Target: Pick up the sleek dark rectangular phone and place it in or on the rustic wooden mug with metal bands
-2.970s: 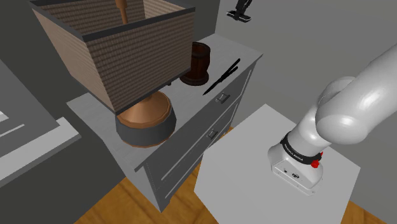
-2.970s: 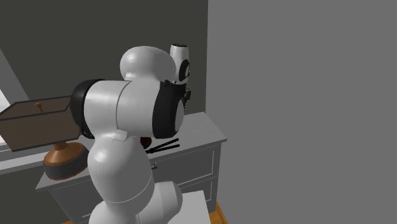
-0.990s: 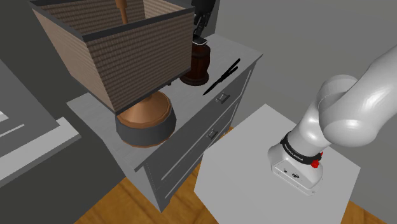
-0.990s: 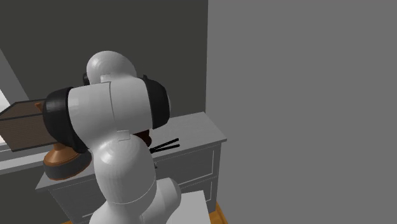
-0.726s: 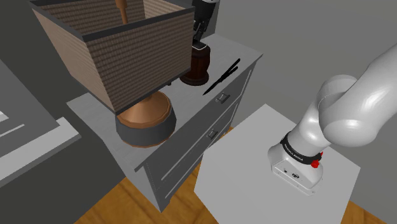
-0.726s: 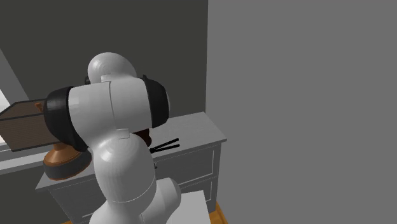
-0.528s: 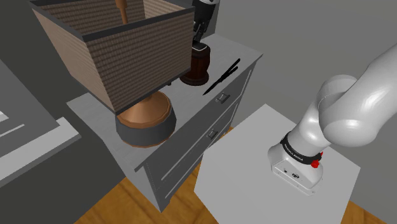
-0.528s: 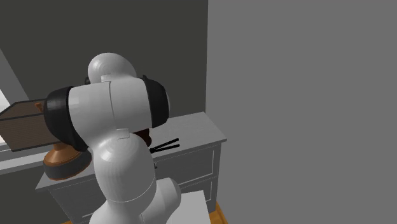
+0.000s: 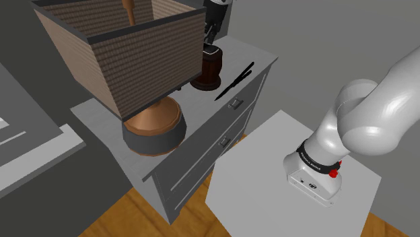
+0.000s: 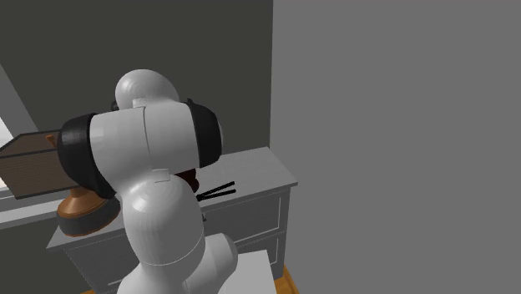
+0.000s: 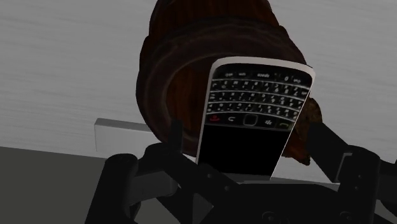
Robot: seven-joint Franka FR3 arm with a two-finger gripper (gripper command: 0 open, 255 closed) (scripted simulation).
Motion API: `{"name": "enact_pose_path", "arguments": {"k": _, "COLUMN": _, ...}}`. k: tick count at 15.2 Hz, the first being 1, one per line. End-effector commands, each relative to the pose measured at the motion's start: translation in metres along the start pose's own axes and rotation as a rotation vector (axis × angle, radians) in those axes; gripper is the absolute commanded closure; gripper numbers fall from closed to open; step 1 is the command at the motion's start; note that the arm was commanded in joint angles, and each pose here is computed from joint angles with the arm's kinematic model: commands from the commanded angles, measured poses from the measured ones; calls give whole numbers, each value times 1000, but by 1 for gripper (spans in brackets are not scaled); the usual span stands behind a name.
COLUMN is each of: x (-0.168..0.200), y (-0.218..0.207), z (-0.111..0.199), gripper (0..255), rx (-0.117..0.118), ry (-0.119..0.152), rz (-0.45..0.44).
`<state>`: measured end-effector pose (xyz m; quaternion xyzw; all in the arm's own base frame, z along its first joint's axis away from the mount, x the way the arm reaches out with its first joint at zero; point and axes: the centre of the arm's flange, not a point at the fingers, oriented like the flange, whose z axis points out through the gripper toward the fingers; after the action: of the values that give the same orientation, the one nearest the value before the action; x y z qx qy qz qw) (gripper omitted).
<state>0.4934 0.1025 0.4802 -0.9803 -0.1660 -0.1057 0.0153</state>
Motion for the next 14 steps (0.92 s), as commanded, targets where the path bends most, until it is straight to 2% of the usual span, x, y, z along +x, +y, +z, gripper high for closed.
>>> {"name": "enact_pose_path", "arguments": {"k": 1, "x": 0, "y": 0, "z": 0, "gripper": 0, "rx": 0, "ry": 0, "rz": 0}}
{"name": "enact_pose_path", "arguments": {"k": 2, "x": 0, "y": 0, "z": 0, "gripper": 0, "rx": 0, "ry": 0, "rz": 0}}
{"name": "enact_pose_path", "arguments": {"k": 6, "x": 0, "y": 0, "z": -50, "gripper": 0, "rx": 0, "ry": 0, "rz": 0}}
{"name": "enact_pose_path", "arguments": {"k": 14, "x": 0, "y": 0, "z": -50, "gripper": 0, "rx": 0, "ry": 0, "rz": 0}}
